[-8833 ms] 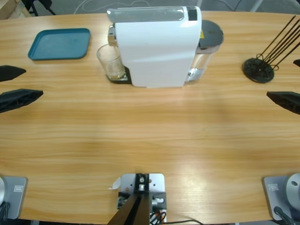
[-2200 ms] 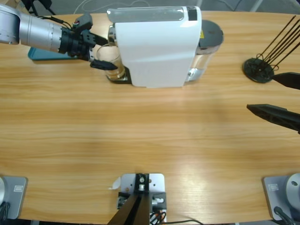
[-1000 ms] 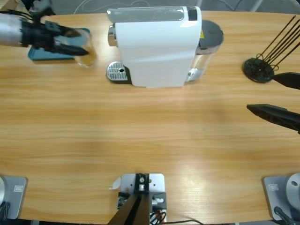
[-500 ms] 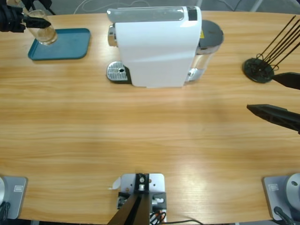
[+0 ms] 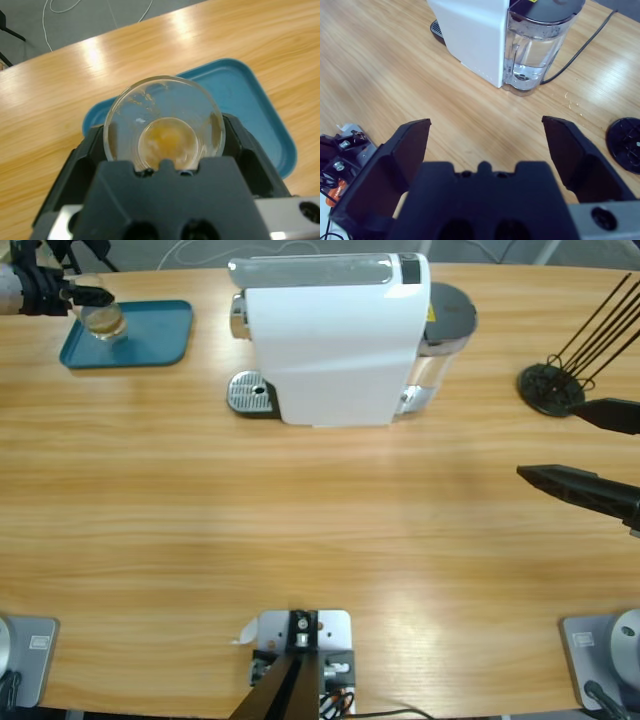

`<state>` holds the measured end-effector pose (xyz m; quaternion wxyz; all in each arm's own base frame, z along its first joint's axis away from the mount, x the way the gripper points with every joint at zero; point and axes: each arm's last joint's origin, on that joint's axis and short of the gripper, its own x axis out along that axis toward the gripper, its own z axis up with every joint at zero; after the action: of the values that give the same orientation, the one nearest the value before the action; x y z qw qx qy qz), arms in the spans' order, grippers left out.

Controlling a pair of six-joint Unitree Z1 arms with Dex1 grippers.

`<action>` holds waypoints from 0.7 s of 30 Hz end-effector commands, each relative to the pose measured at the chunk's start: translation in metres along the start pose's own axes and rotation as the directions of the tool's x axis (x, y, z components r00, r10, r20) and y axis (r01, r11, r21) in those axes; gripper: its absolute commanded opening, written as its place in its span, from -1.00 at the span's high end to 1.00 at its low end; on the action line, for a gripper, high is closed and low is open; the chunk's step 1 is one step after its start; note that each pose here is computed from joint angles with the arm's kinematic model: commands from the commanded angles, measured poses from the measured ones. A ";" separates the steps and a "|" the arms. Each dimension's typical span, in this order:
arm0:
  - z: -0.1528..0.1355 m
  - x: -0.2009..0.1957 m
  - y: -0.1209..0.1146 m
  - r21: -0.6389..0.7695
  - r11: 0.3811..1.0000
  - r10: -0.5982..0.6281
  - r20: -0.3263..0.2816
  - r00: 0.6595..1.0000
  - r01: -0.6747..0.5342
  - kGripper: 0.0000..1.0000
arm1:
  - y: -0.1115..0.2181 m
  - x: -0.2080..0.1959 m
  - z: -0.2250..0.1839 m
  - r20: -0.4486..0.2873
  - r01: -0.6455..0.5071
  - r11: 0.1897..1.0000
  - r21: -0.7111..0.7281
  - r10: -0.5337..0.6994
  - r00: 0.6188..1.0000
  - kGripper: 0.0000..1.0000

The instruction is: Pour coffee

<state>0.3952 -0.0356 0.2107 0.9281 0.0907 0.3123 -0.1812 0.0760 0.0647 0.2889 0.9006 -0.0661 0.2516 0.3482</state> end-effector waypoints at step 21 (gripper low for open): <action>-0.016 0.024 -0.005 -0.032 0.999 -0.042 -0.030 0.999 0.041 -0.99 | 0.001 0.003 -0.003 -0.027 -0.017 1.000 -0.001 0.017 0.999 -1.00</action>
<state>0.4081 -0.0401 0.1986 0.9284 0.0807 0.3103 -0.1878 0.0763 0.0649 0.2886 0.9003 -0.0664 0.2526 0.3481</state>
